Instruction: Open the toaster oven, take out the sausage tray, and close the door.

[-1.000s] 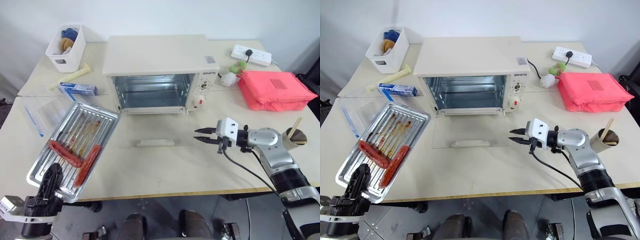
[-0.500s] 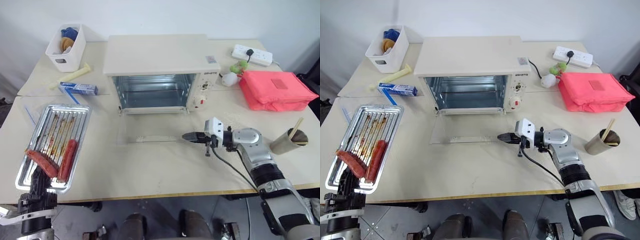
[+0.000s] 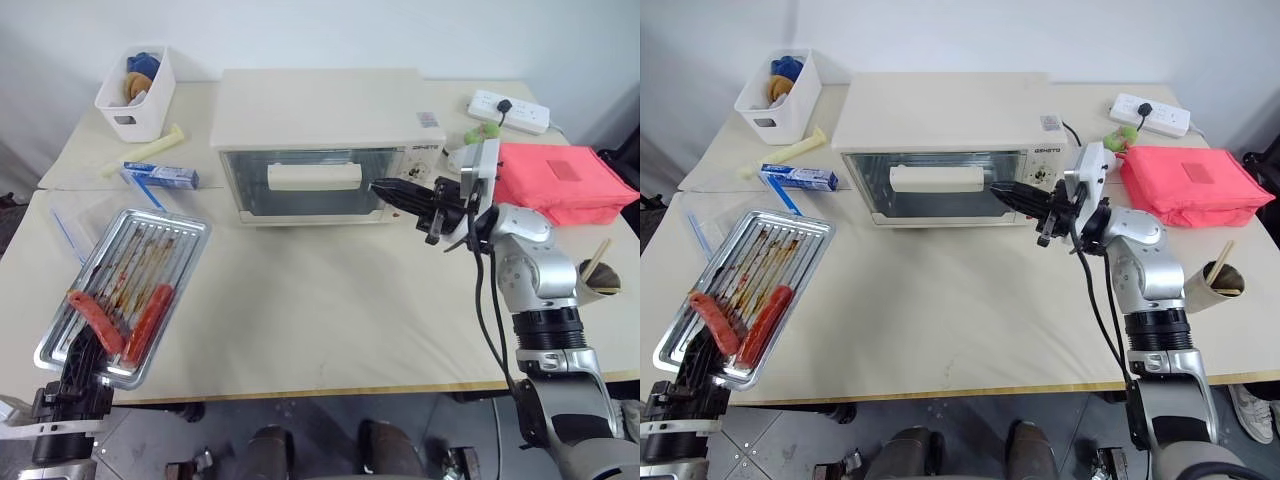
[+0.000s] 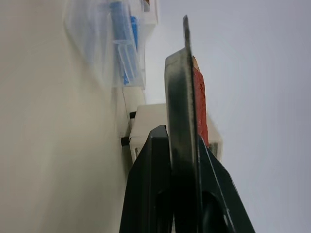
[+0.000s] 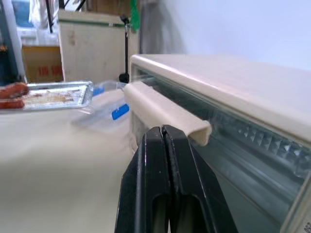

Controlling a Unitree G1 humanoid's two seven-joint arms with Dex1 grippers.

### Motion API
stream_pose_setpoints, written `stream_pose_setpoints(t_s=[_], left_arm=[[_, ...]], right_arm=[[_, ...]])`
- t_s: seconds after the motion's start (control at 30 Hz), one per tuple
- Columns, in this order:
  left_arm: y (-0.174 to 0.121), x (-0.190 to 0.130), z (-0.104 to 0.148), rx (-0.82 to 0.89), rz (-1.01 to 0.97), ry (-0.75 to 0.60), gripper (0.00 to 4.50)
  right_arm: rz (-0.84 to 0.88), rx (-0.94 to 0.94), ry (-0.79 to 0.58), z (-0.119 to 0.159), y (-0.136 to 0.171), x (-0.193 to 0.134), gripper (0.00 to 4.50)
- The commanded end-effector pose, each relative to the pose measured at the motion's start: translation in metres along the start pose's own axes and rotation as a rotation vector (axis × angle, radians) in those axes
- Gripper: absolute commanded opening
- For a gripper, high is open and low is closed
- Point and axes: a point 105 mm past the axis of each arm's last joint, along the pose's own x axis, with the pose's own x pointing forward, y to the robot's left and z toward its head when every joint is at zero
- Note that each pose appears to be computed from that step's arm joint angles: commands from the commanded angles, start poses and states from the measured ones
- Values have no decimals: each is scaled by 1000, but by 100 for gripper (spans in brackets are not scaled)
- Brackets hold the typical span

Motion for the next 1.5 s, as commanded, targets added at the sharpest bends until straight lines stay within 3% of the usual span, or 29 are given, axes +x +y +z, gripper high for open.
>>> stream_pose_setpoints(t_s=[0.03,0.07,0.2,0.33,0.43,0.57,0.7,0.9,1.27,1.5], left_arm=[[-7,7,-9,23,-47,142,0],[-7,10,-14,28,-51,204,0],[-4,15,-24,23,-52,343,0],[3,24,-35,2,-30,484,0],[8,57,-55,-36,-33,635,0],[12,75,-84,-63,-6,844,0],[12,91,-109,-79,-2,981,0],[19,108,-153,27,15,1179,0],[21,132,-209,172,-59,1276,0],[20,133,-201,341,-86,1281,192]], right_arm=[[0,-24,51,10,3,-24,5],[-15,-13,80,9,3,-33,5],[-32,-22,150,6,11,-54,84],[-62,-49,204,1,23,-76,222],[-114,-74,270,-12,54,-100,335],[-138,-125,366,-18,73,-119,446],[-181,-142,392,-15,78,-130,446],[-228,-138,424,-15,91,-142,446],[-261,-96,472,-21,106,-155,446],[-239,-86,469,-25,107,-150,450]])
